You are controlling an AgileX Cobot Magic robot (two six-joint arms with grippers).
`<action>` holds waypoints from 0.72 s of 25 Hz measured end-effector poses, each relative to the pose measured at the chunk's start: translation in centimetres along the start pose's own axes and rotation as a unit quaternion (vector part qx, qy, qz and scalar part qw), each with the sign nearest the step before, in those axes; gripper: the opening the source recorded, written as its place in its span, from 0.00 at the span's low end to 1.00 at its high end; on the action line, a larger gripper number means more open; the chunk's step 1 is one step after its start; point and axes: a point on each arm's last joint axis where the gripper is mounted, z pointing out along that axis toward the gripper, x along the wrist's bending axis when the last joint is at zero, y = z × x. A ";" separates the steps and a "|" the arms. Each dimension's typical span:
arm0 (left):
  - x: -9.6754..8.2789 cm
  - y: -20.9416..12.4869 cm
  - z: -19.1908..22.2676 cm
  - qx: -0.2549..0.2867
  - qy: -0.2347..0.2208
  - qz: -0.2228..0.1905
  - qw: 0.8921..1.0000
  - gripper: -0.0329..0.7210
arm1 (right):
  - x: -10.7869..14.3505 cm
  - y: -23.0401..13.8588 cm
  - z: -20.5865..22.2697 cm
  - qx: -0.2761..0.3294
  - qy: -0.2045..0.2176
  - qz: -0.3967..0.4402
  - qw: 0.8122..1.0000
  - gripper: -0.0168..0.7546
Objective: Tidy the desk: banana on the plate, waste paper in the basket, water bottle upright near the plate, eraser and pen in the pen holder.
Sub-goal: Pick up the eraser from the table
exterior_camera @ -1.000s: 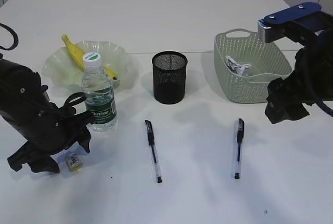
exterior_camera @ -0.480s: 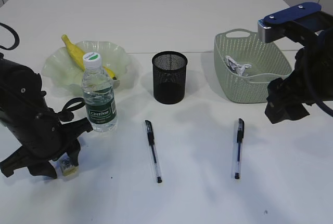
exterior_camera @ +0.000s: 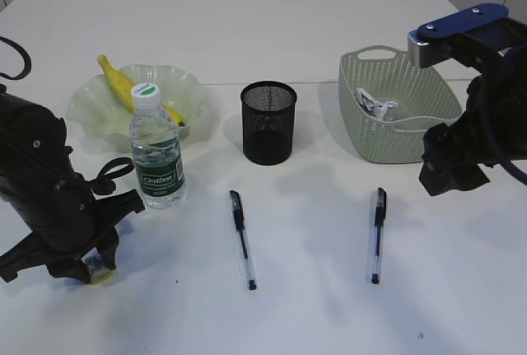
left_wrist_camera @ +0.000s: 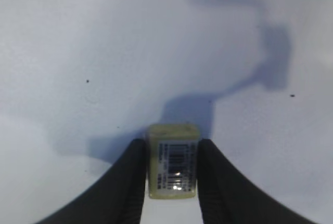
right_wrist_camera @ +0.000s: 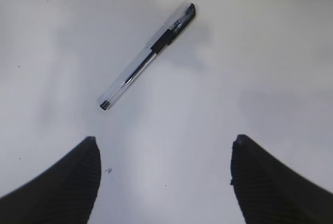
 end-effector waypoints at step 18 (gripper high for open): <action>0.0 0.6 -3.2 -0.046 -0.029 0.037 0.998 0.29 | 0.0 0.0 0.0 0.000 0.000 0.000 1.000 0.77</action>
